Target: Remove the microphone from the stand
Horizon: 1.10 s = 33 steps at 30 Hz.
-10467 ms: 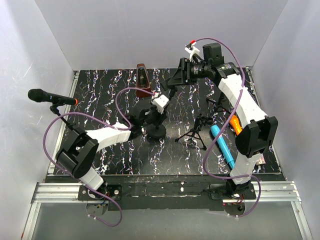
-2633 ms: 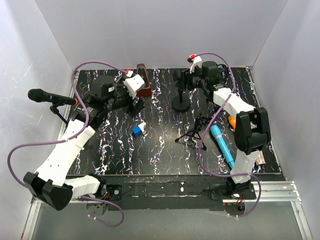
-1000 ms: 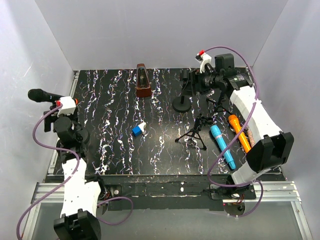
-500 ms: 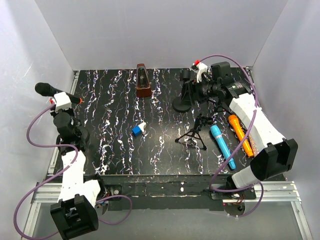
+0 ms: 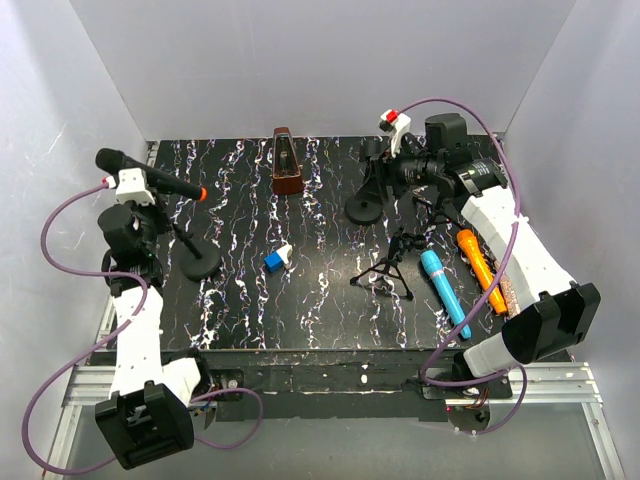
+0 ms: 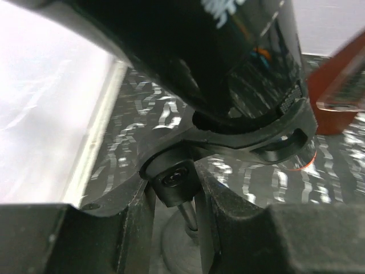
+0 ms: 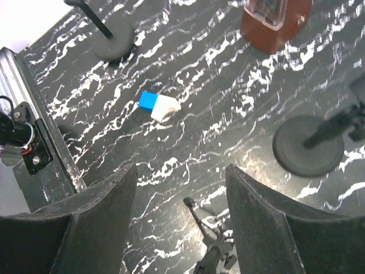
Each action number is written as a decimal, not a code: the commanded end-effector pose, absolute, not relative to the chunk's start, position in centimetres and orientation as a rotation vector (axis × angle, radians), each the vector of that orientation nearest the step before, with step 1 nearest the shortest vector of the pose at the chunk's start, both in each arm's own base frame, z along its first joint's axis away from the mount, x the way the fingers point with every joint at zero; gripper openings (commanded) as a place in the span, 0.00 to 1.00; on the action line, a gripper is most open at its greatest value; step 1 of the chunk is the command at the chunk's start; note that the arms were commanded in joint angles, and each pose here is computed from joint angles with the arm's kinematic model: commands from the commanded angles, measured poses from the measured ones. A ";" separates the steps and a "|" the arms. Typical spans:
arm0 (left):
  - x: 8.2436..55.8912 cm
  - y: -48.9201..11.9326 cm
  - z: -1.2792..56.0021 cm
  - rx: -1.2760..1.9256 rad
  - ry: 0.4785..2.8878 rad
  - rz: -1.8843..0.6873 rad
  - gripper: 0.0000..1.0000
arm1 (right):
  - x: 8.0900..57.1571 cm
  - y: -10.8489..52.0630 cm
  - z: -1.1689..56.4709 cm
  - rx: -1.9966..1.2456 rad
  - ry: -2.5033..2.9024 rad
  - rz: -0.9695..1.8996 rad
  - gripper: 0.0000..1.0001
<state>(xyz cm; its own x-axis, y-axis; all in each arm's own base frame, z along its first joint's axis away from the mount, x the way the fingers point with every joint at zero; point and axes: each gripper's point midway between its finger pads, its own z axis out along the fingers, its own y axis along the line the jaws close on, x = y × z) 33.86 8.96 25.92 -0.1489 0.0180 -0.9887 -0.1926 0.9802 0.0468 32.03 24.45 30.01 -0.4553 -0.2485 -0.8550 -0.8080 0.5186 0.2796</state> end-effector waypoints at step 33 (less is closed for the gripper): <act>40.7 -15.7 28.7 0.339 1.602 -0.621 0.00 | 32.6 41.3 36.8 -0.974 1.728 1.003 0.90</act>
<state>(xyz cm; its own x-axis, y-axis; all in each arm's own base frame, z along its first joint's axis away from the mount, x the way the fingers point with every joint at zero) 41.08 -14.79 25.65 -0.1875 -0.0761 -0.9793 0.5486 0.8189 -0.1687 31.17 39.87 34.26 -0.3215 -0.2640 -0.9094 -0.9247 0.2945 0.2414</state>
